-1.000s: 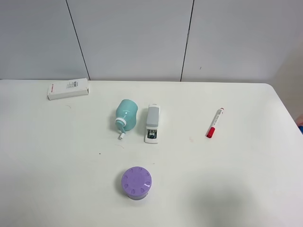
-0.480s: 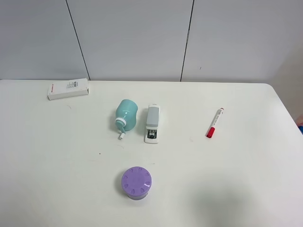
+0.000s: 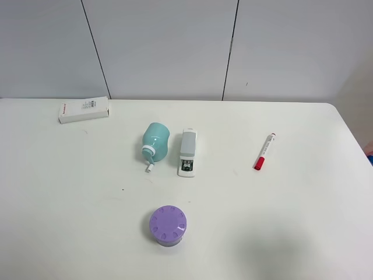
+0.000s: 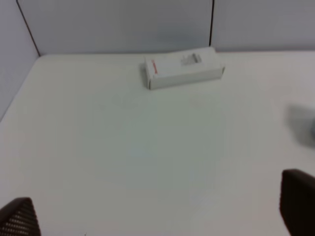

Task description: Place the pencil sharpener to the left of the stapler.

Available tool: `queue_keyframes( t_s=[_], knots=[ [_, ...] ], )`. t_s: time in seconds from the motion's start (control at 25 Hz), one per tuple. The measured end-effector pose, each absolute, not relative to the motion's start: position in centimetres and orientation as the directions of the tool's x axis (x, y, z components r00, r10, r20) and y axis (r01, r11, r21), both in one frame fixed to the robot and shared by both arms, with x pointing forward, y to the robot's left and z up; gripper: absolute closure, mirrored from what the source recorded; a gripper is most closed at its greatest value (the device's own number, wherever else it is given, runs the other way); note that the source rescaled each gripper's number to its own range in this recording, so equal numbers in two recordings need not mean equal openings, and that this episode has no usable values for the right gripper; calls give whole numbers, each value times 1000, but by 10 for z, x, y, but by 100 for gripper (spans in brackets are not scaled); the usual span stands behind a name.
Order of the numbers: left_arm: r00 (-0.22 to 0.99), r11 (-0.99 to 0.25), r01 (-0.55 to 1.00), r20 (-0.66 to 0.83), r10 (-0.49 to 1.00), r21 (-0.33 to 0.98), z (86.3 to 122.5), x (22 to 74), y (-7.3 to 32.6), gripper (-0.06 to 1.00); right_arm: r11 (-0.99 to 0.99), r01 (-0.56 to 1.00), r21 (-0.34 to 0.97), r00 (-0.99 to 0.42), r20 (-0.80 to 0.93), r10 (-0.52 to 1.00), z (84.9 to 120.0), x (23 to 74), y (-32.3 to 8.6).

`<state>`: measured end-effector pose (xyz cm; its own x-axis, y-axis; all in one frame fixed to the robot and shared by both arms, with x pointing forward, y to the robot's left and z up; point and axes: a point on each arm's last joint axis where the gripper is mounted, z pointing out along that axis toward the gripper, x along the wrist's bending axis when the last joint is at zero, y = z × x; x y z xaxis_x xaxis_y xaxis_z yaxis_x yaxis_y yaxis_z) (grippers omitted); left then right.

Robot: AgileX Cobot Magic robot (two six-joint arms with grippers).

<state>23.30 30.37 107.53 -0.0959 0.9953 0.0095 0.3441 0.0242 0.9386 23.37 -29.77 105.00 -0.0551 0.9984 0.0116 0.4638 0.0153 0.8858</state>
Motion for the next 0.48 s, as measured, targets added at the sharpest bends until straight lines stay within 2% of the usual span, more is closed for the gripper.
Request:
queue_keyframes(
  t_s=[0.2,0.48],
  knots=[
    [-97,31,414,10,995,910,1058,232,304,-4,15,464,886,-55,12,998,1050,234,-298],
    [-97,32,428,11,995,903,1056,232,304,-4,15,464,886,-55,12,998,1050,234,-298]
  ],
)
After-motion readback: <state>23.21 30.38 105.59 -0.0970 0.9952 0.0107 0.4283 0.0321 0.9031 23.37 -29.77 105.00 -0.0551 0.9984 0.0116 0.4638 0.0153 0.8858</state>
